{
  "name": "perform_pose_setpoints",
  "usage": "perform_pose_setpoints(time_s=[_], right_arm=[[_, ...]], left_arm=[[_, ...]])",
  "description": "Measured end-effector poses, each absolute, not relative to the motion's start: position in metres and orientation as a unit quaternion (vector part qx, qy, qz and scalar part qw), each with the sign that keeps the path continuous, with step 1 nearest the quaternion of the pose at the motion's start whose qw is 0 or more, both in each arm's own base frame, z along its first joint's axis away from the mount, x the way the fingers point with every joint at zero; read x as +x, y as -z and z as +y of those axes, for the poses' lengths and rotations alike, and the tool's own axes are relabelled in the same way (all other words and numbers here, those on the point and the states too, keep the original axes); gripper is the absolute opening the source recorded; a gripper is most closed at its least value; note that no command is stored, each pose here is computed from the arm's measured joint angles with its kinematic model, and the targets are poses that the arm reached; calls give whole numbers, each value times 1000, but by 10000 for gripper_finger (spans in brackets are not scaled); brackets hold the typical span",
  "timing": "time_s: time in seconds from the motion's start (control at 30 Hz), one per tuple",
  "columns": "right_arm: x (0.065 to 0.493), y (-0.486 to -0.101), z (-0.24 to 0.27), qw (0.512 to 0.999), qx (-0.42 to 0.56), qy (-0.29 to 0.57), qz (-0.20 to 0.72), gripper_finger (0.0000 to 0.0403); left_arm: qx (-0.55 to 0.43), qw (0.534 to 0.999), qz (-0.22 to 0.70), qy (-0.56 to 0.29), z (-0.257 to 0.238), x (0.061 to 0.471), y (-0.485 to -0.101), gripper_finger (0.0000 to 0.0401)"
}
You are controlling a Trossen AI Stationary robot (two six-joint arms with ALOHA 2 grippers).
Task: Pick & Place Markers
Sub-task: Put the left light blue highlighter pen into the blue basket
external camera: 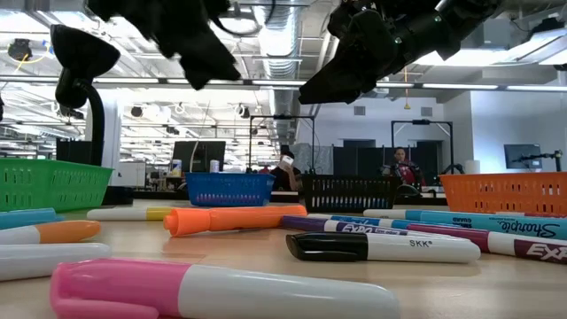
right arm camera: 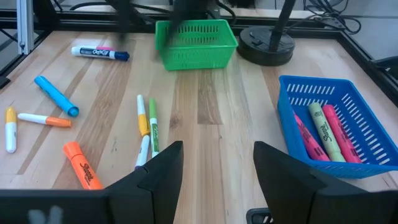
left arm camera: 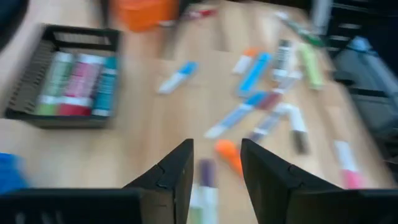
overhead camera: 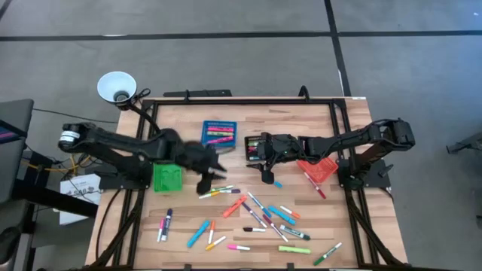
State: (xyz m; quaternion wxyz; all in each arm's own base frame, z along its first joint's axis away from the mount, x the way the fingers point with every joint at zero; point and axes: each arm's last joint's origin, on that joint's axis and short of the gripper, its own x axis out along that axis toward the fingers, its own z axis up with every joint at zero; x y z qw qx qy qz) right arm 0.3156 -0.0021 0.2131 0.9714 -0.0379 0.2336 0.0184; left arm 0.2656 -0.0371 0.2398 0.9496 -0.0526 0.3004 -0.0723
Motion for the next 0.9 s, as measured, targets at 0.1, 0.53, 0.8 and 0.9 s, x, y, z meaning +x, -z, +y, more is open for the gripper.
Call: perform_pose_setpoints(time_s=[0.1,0.53,0.8,0.9], right_arm=[[316,-213,-2,971,-38,-18,234,189],[316,-213,-2,971,-38,-18,234,189],[316,-213,-2,971,-38,-18,234,189],[316,-213,-2,971,-38,-18,234,189]], left_arm=[[-64,946,305,85,-63,261,-239,125],[-137,912,380,64,-123,254,-205,125],[-200,871,441,85,-143,249,-188,125],[-221,857,457,88,-152,245,-183,125]])
